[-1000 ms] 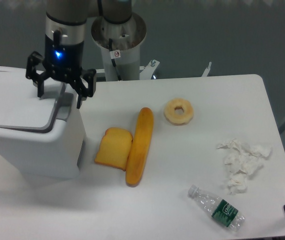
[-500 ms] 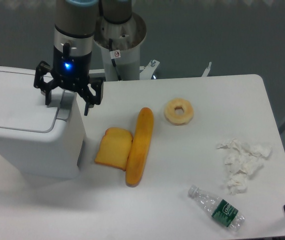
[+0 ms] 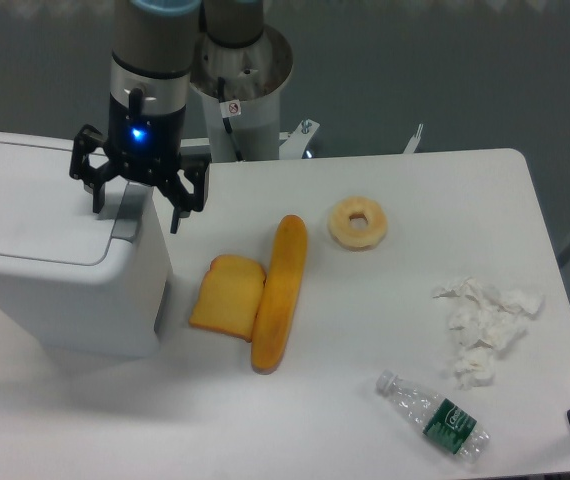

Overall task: Close the trash can
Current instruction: 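Lift the gripper off the closed lid and move it toward the bread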

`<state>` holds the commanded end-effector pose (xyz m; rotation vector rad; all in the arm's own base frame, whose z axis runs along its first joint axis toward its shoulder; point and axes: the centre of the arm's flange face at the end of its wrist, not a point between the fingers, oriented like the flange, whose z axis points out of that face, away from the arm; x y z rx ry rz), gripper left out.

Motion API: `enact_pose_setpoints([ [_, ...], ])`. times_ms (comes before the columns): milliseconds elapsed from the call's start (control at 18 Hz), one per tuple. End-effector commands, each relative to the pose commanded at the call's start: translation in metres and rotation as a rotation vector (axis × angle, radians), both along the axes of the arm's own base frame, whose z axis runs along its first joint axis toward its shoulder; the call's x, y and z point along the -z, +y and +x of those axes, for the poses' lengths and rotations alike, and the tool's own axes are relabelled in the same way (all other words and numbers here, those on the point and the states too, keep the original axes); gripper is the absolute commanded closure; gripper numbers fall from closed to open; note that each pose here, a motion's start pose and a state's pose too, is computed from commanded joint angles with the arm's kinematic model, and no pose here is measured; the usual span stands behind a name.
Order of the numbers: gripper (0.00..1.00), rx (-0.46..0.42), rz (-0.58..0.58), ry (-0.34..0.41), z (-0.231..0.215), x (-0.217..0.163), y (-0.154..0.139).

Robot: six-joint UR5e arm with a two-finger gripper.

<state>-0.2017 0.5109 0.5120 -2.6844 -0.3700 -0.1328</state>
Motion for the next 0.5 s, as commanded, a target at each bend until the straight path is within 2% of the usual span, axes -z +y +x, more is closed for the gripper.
enact_pose_setpoints([
  [222, 0.00, -0.076, -0.038, 0.083, -0.045, -0.006, -0.021],
  [333, 0.00, -0.047, -0.080, 0.135, -0.073, 0.003, -0.036],
  [500, 0.00, -0.005, -0.118, 0.169, -0.126, 0.019, -0.064],
])
